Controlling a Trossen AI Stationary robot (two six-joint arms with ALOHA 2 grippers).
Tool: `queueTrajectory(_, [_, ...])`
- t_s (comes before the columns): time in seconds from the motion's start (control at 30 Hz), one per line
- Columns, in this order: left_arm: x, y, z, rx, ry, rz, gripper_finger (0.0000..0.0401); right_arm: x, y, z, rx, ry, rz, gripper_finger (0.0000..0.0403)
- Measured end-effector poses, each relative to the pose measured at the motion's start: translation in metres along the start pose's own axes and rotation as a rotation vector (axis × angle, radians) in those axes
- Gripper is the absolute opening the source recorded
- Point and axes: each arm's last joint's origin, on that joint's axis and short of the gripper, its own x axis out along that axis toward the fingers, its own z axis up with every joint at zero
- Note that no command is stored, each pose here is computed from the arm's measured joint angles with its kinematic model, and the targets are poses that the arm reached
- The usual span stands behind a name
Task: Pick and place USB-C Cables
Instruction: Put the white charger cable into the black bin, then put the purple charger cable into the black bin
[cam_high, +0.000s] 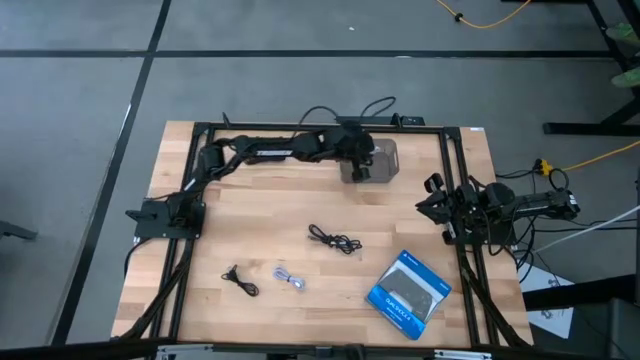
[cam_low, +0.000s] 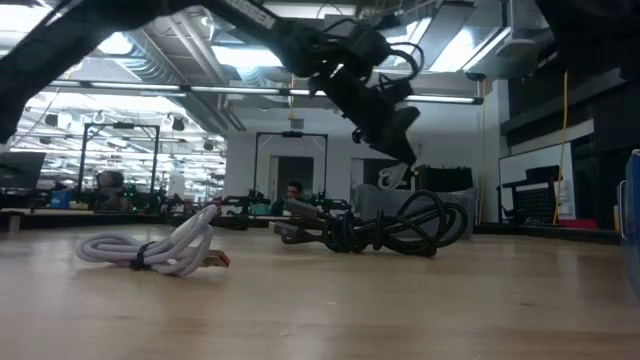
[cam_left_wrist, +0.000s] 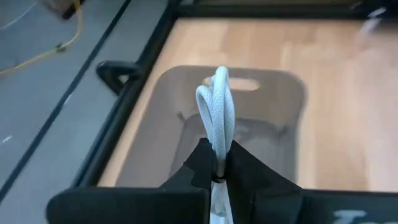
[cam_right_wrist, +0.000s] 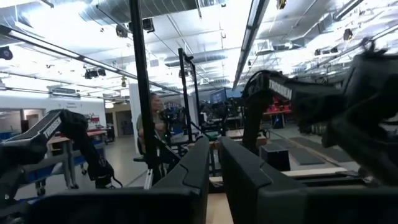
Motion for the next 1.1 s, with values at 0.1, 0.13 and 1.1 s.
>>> queueTrajectory(0.1, [0.003, 0.001, 0.006, 0.011, 0.084, 0.014, 0.0037, 0.000, 0.000, -0.002, 0.002, 0.016, -0.002, 0.0045])
queueTrajectory(0.13, [0.004, 0.000, 0.008, 0.012, 0.088, 0.016, 0.0047, 0.000, 0.000, -0.002, 0.002, 0.019, -0.003, 0.0045])
queueTrajectory(1.1, [-0.153, -0.068, 0.042, 0.037, 0.401, -0.168, 0.0101, 0.000, -0.001, -0.010, 0.006, 0.102, 0.003, 0.0045])
